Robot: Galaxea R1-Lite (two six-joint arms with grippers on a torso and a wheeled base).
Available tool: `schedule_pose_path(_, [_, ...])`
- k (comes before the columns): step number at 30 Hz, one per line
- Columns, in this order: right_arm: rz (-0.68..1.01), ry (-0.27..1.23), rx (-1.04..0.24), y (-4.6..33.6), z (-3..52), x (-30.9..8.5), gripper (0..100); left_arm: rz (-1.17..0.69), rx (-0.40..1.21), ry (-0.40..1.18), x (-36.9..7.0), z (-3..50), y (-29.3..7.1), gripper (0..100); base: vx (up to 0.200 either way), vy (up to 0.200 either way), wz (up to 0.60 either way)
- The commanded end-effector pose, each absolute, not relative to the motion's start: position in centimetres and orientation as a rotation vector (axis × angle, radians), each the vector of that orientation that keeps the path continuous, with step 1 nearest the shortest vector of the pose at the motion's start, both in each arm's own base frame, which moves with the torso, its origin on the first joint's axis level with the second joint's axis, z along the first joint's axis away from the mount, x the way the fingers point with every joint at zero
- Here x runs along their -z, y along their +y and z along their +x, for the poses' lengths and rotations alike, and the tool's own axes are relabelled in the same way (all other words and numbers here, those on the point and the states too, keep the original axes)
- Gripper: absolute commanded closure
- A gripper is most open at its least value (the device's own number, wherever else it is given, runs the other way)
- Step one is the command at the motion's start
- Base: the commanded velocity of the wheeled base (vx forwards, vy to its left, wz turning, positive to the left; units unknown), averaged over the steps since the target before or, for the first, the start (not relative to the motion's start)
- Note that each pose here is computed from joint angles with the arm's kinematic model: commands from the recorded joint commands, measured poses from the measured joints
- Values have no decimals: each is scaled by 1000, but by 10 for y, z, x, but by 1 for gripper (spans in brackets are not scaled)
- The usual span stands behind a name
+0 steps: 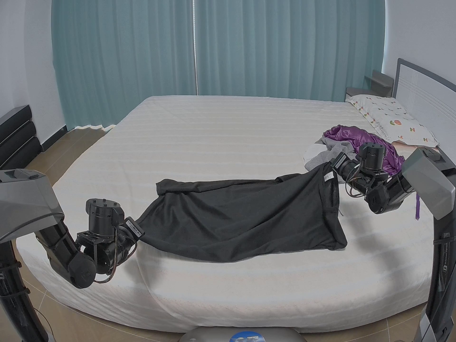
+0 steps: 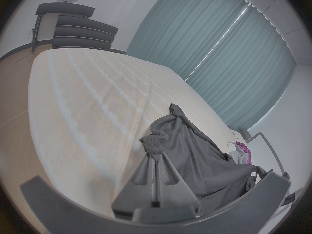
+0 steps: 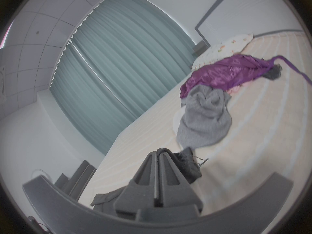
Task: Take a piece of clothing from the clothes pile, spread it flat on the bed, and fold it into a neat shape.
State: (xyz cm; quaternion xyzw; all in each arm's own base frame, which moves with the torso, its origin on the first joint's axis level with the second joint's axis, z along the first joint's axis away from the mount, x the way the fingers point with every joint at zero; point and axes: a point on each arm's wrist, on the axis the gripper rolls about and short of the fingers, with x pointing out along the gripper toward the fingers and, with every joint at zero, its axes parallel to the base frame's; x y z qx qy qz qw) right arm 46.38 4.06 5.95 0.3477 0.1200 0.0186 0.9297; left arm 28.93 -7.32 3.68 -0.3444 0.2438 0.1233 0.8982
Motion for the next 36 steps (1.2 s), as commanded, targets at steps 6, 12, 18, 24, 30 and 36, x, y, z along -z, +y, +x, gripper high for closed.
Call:
schedule_pose_path(6, [610, 172, 79, 34, 517, -14, 100, -724, -248, 485, -33, 293, -74, 100, 0, 0, 0])
schedule_pose_path(12, [593, 212, 92, 39, 520, 16, 0, -716, -260, 508, -25, 294, -74, 100, 0, 0, 0])
schedule_pose_path(18, [608, 233, 98, 23, 492, 2, 0, -725, -258, 503, -26, 294, -75, 100, 0, 0, 0])
schedule_pose_path(24, [633, 350, -5, 14, 427, -12, 0, -730, -256, 498, -28, 294, -75, 100, 0, 0, 0])
schedule_pose_path(30, [649, 448, -66, 14, 365, -10, 0, -728, -255, 496, -29, 293, -75, 100, 0, 0, 0])
schedule_pose_path(36, [657, 501, -99, 15, 326, 0, 0, -725, -255, 501, -28, 291, -75, 100, 0, 0, 0])
